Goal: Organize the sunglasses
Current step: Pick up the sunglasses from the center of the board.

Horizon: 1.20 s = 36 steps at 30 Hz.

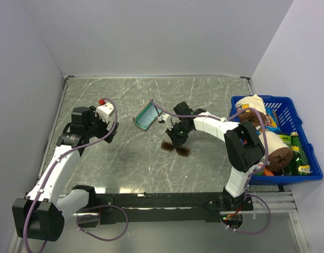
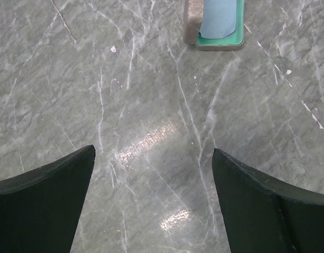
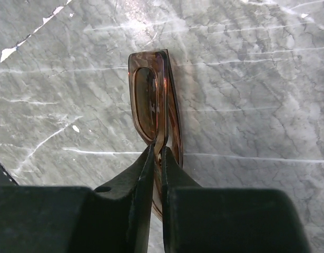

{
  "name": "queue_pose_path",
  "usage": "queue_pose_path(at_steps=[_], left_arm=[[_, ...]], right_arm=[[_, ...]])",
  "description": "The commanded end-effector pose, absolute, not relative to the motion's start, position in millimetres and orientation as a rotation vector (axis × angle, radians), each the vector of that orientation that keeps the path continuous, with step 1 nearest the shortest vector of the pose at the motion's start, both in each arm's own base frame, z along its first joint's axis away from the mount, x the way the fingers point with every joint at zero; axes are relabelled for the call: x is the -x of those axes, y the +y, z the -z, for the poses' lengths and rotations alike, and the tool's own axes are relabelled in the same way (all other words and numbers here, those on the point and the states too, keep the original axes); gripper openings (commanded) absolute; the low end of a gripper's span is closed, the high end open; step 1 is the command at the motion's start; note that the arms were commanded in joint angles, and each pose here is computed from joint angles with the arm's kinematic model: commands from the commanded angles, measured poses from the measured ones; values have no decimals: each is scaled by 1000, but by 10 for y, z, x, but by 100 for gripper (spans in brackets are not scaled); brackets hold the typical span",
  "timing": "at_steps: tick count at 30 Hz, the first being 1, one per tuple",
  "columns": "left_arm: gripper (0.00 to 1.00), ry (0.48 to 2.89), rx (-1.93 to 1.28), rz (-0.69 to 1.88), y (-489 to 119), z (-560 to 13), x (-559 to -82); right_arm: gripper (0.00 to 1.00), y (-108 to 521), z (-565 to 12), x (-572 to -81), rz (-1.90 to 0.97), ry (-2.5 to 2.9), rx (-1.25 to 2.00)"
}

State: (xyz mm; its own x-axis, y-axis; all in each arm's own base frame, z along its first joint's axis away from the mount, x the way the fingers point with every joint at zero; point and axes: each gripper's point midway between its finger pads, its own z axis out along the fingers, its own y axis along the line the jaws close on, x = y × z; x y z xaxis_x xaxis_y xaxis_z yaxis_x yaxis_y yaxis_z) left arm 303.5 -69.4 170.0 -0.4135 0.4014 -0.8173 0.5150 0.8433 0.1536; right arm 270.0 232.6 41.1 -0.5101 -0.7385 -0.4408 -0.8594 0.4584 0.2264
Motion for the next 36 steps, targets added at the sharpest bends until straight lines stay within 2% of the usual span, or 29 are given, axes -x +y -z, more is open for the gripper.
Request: queue_pose_path(at_steps=[1, 3, 4, 7, 10, 18, 26, 27, 28, 36], left_arm=[[96, 2002, -665, 172, -739, -1814, -3066], [96, 2005, -666, 174, -742, -1805, -3068], [96, 2005, -667, 178, -747, -1801, -3067], [97, 2004, -667, 178, -745, -1804, -3070], [96, 2003, -665, 175, -739, -1806, -3067], [96, 2005, -662, 180, -736, -1803, -3068], [96, 2014, -667, 193, -749, -1765, -3065], [96, 2010, -673, 198, -759, -1773, -3064], [97, 2012, -678, 207, -772, -1761, -3063], [96, 1944, -778, 309, -956, -1876, -2986]], right_arm=[[13, 2343, -382, -2686, -615, 2451, 1411], [20, 2350, -399, -2675, -629, 2451, 1417], [29, 2353, -413, -2663, -634, 2449, 1421], [39, 2358, -437, -2635, -650, 2440, 1427], [41, 2351, -411, -2621, -658, 2453, 1430], [37, 2360, -354, -2556, -678, 2474, 1456], [22, 2423, -446, -2567, -715, 2454, 1437], [15, 2424, -469, -2568, -723, 2452, 1431], [12, 2438, -512, -2557, -734, 2442, 1430], [8, 2506, -878, -2464, -945, 2390, 1395]])
